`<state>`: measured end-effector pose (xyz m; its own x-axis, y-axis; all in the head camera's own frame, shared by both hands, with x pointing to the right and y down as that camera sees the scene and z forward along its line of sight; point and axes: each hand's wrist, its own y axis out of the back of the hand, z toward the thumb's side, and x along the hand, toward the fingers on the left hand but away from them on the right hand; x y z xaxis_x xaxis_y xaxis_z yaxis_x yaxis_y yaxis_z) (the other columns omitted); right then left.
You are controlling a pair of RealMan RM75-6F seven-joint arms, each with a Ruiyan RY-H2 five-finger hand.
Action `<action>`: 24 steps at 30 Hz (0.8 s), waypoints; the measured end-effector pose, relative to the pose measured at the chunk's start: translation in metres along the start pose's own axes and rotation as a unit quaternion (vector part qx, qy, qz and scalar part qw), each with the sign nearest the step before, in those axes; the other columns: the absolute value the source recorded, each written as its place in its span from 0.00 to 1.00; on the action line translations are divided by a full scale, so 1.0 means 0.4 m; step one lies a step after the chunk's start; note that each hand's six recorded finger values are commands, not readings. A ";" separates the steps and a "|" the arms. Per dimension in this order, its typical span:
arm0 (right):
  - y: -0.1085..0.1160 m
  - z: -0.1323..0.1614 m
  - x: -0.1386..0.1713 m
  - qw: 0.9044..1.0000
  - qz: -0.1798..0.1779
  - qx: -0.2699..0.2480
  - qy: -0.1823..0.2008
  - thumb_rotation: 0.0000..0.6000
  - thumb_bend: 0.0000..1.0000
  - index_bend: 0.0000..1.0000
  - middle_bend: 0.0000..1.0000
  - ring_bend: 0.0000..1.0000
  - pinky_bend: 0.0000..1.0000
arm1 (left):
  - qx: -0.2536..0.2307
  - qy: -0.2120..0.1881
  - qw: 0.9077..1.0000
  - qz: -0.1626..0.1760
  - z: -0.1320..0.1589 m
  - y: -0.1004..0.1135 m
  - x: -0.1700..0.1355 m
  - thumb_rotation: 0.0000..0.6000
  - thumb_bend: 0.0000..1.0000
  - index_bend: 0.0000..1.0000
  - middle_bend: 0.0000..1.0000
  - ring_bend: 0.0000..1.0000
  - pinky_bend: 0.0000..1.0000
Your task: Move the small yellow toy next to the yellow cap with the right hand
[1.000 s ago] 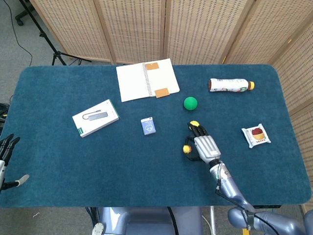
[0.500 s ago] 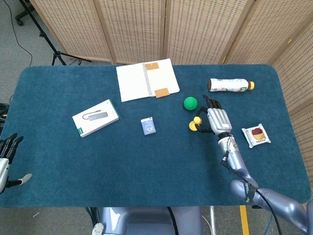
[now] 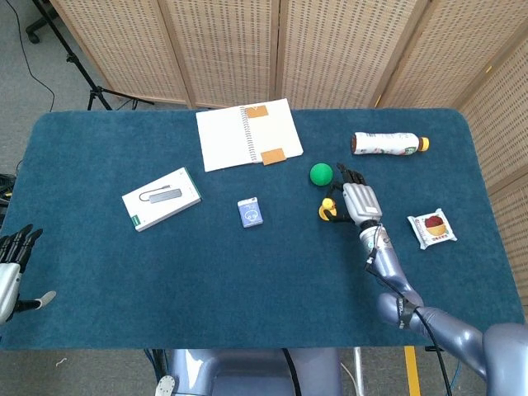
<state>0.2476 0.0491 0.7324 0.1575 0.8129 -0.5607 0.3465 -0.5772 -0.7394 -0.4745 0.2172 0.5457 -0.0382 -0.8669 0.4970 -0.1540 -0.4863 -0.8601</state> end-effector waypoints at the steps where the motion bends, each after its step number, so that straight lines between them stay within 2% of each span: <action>1: -0.004 -0.001 0.001 1.000 0.001 0.000 0.000 1.00 0.47 0.54 0.00 0.00 0.00 | 0.000 0.001 1.000 0.000 -0.001 0.000 0.001 1.00 0.00 0.00 0.00 0.00 0.00; 13: -0.041 -0.021 0.006 1.000 0.009 0.006 -0.007 1.00 0.49 0.54 0.00 0.00 0.00 | 0.001 0.005 1.000 -0.001 -0.002 -0.004 0.006 1.00 0.00 0.00 0.00 0.00 0.00; 24: -0.044 -0.027 0.010 1.000 0.018 0.014 -0.009 1.00 0.47 0.44 0.00 0.00 0.00 | 0.000 0.005 1.000 -0.002 -0.004 -0.004 0.003 1.00 0.00 0.00 0.00 0.00 0.00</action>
<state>0.2522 0.0635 0.7471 0.1517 0.7902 -0.5937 0.3151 -0.6080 -0.7287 -0.4761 0.2170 0.5478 -0.0475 -0.8642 0.5010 -0.1539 -0.4892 -0.8585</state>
